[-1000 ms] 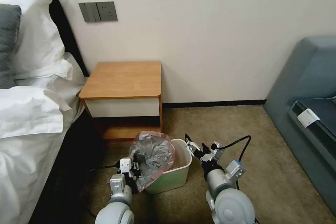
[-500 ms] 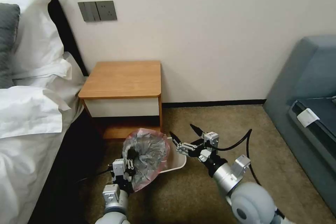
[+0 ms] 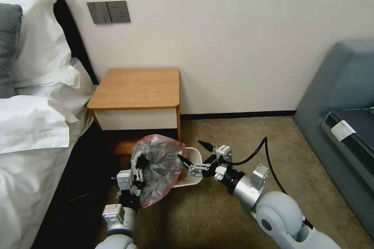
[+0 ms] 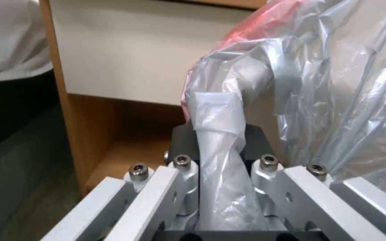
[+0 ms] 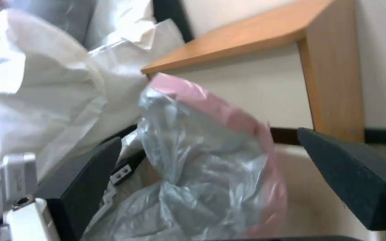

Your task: Pick up the garbage bag from the table and place it over the trash can.

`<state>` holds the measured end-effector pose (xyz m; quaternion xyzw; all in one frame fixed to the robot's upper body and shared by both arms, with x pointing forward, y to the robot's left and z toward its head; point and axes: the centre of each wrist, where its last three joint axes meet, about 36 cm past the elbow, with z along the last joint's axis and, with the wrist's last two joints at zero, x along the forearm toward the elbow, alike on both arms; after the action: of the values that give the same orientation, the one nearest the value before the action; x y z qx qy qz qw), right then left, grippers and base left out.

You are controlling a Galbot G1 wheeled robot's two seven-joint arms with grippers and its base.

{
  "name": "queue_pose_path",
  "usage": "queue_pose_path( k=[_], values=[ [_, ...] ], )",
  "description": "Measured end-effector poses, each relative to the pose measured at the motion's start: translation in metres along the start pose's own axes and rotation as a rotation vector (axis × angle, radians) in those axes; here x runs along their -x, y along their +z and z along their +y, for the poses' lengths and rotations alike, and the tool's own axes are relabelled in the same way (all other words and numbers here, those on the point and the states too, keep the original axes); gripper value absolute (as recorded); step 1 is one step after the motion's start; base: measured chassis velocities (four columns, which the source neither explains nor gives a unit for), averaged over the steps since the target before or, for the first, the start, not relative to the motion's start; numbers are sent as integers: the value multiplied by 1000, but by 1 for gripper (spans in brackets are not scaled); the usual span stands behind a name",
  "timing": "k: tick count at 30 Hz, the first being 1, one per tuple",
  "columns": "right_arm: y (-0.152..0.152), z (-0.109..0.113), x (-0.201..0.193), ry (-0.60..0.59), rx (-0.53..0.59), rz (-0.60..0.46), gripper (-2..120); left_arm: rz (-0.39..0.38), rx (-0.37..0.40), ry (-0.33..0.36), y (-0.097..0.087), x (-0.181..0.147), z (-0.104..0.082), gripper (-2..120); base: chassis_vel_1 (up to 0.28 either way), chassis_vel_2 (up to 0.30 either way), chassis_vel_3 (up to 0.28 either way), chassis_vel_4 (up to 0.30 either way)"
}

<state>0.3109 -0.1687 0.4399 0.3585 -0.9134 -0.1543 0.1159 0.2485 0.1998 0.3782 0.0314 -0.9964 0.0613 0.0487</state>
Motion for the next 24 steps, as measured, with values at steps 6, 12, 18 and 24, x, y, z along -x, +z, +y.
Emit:
queue_pose_path(
  k=[6,12,18,24],
  values=[
    [-2,21,12,77,110,31,100,-38,-38,8,-5,-1,0,11,0,0,0,0],
    [-7,31,29,157,128,44,100,-84,-55,37,-12,-3,3,11,0,0,0,0],
    [-8,30,46,207,124,39,100,-102,-52,43,-17,-4,5,11,0,0,0,0],
    [-6,28,55,204,124,44,100,-108,-52,44,-18,-3,6,11,0,0,0,0]
  ],
)
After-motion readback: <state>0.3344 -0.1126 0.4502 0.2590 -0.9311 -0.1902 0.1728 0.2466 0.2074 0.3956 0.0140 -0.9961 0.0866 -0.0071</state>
